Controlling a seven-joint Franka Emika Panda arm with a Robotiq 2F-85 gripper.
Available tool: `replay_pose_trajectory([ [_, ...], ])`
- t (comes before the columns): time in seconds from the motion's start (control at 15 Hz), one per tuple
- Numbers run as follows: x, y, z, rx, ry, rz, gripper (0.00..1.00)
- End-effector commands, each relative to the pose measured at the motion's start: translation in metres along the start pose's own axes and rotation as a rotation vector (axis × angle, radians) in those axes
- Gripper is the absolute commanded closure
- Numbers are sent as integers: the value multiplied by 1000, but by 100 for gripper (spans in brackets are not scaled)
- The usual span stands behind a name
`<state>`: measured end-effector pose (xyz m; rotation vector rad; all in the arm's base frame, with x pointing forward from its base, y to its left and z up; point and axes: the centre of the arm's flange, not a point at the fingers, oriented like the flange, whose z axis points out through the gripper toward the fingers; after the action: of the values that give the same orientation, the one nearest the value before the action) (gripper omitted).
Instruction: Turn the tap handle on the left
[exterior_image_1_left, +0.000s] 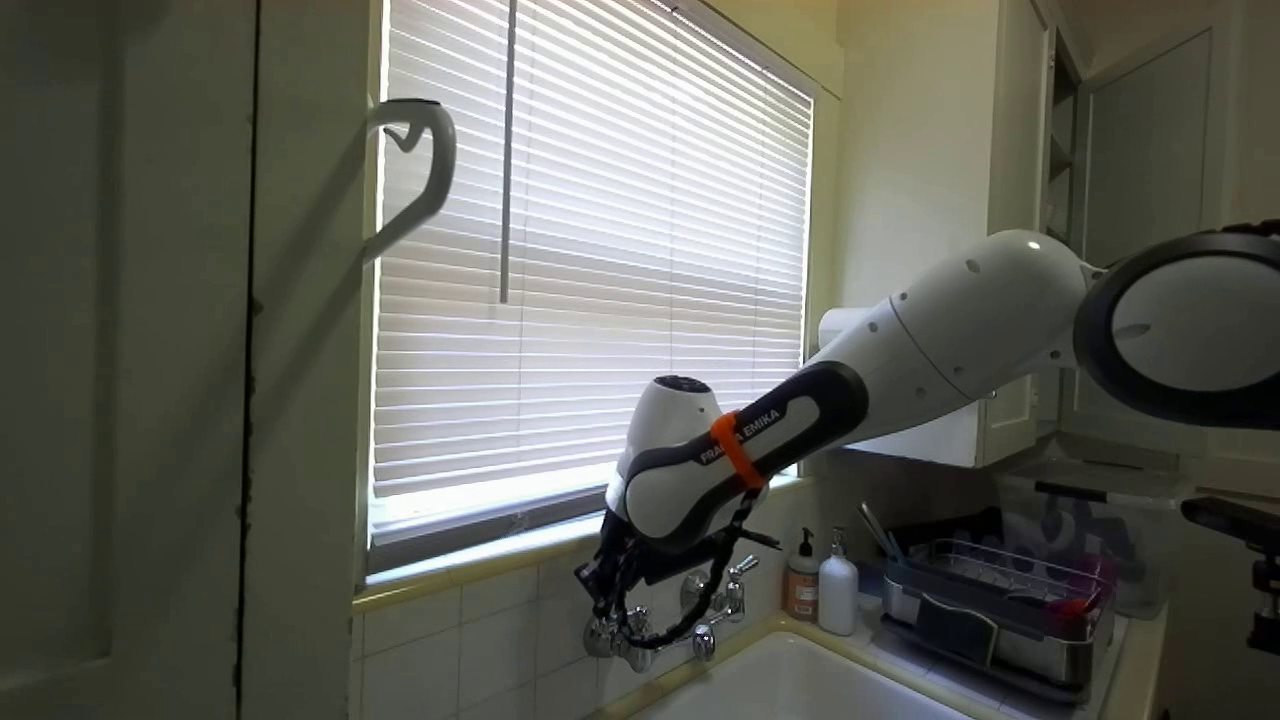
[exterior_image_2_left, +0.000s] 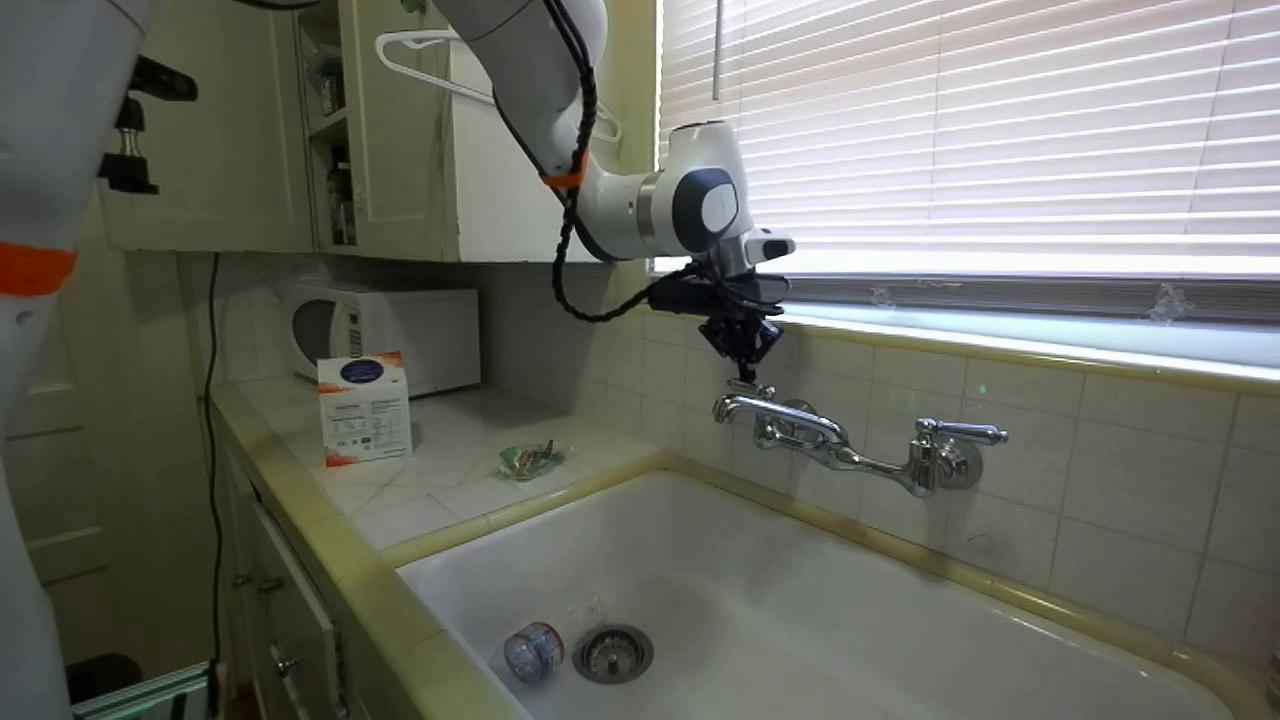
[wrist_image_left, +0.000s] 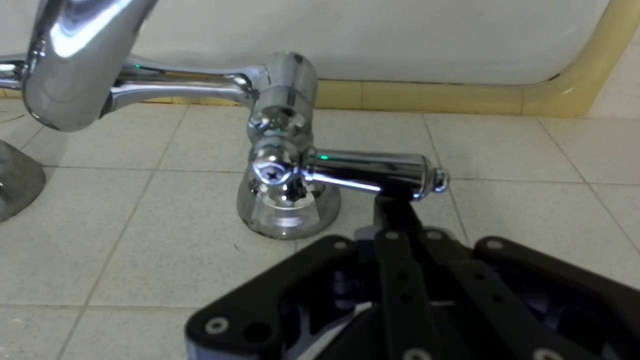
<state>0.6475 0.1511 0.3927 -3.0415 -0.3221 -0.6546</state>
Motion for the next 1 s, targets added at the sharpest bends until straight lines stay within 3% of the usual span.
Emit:
replay_pose_trajectory([
  [0.0,1,-3,3,-4,-42,4,100],
  [0.27,4,-3,-10,7,-128,-8,100],
  [0.47,2,-4,-13,14,-259,-32,100],
  [0.93,-9,0,-15,0,-402,-75,100],
])
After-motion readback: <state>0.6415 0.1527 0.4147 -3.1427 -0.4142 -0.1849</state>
